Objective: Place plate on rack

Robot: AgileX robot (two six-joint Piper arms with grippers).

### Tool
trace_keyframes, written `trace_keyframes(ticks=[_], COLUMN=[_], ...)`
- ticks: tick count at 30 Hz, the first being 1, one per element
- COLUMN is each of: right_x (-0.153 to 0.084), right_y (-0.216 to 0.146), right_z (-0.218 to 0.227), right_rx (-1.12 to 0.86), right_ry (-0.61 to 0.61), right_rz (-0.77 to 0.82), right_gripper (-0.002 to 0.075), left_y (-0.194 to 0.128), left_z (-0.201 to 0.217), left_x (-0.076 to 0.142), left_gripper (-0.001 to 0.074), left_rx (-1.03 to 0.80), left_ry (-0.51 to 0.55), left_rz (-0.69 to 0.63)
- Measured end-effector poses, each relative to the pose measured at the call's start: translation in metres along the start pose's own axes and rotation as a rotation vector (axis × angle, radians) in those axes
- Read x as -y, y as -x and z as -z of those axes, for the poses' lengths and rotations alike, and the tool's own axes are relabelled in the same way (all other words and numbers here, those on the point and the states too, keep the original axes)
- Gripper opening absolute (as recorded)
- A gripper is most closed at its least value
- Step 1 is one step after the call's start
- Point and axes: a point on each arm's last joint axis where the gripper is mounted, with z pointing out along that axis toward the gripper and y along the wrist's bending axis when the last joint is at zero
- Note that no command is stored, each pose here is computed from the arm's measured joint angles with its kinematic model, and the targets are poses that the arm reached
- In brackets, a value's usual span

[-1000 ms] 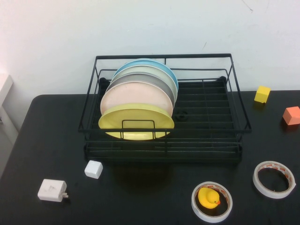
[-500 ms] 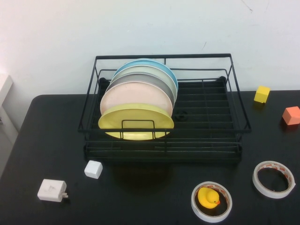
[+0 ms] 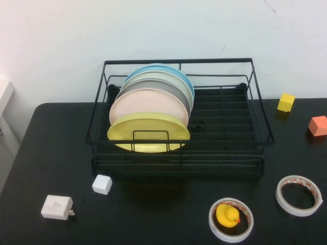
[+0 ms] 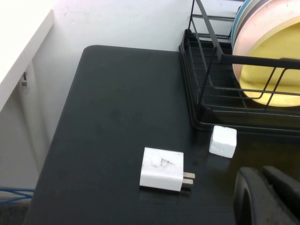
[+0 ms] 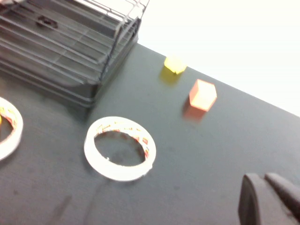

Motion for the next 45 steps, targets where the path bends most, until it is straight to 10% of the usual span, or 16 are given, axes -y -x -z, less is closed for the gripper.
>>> trace_keyframes(ticks=[25,45], right_x=[0.0031,0.0049], right_y=[-0.0022,-0.0029], right_z=[0.0005,0.0006], right_rx=[-0.028,-0.033], right_ry=[-0.046,-0.066], right_rz=[-0.376,-0.352], right_gripper=[-0.0002,-0.0002], left_y=[0.0,0.0], left_z=[0.0,0.0], left_x=[0.0,0.0], left_gripper=[-0.0001,-0.0001], left_rx=[0.0,0.0], left_ry=[0.0,0.0], left_rz=[-0.002,-0.002])
